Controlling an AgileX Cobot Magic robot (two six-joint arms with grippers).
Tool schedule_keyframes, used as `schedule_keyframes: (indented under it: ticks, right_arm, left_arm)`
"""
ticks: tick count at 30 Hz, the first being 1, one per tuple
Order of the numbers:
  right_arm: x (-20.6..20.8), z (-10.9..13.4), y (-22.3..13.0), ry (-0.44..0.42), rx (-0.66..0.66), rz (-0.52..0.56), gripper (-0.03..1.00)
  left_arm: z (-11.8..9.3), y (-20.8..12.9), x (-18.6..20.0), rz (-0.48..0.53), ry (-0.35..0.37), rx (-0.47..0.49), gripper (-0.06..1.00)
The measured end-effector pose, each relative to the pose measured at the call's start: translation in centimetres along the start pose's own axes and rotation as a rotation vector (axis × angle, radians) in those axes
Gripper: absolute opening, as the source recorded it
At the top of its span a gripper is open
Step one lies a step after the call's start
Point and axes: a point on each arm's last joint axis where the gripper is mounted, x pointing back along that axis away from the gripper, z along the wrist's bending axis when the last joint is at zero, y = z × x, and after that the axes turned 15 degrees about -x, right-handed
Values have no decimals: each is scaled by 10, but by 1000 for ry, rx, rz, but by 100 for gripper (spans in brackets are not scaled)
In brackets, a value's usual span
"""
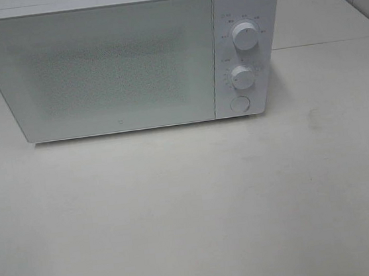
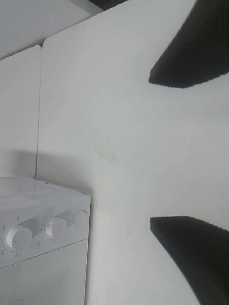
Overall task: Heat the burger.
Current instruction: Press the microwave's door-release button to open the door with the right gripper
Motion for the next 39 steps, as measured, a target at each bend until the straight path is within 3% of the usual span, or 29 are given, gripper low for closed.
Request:
schedule_keyframes:
  ticks: [15,39]
  right_arm:
    - [-52,14,22,4,6,85,73]
    - [-136,31,41,57,7,41,73]
  left_arm:
    - [0,0,0,0,0,0,99]
    - [0,0,0,0,0,0,99]
